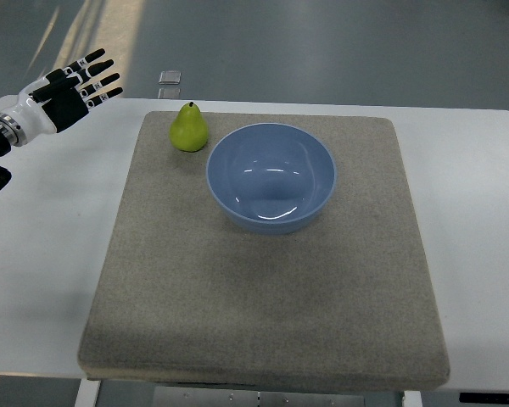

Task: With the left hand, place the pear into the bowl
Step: 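Move the open left hand forward toward the green pear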

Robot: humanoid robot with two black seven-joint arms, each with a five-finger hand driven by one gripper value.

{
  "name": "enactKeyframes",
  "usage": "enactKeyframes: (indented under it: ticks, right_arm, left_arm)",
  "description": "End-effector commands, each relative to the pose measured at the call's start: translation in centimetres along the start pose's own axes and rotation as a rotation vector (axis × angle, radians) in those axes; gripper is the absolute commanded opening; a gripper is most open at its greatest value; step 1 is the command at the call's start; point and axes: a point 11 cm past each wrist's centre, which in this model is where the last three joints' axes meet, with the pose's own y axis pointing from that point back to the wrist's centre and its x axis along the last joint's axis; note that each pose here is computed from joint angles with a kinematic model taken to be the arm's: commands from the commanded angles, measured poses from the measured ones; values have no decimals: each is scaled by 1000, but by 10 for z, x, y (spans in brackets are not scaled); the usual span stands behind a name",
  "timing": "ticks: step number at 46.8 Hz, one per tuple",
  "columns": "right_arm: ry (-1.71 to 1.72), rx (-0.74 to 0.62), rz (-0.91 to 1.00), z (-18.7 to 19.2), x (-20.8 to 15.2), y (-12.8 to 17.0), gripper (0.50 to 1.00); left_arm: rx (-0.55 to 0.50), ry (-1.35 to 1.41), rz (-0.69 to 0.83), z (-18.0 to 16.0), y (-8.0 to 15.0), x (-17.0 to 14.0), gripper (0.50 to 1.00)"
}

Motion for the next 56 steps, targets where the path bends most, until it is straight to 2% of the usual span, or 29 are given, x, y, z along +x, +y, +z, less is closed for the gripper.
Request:
enactKeyframes:
  ticks: [1, 29, 38, 48, 56]
  right_arm:
    - [0, 0, 0, 0, 0, 0, 926]
    - [0, 0, 0, 0, 0, 0, 926]
    - [0, 0, 0, 0, 0, 0, 926]
    - [0, 0, 0, 0, 0, 0, 926]
    - [0, 0, 0, 0, 0, 0, 926]
  left_arm:
    - [5, 2, 1, -3, 0, 1, 996]
    - [-12, -2, 7, 2, 0, 2, 996]
    - [-33, -32, -18, 19, -8, -10, 994]
    - [23, -260, -40, 37, -20, -29, 994]
    - [6, -459, -71, 49, -27, -43, 992]
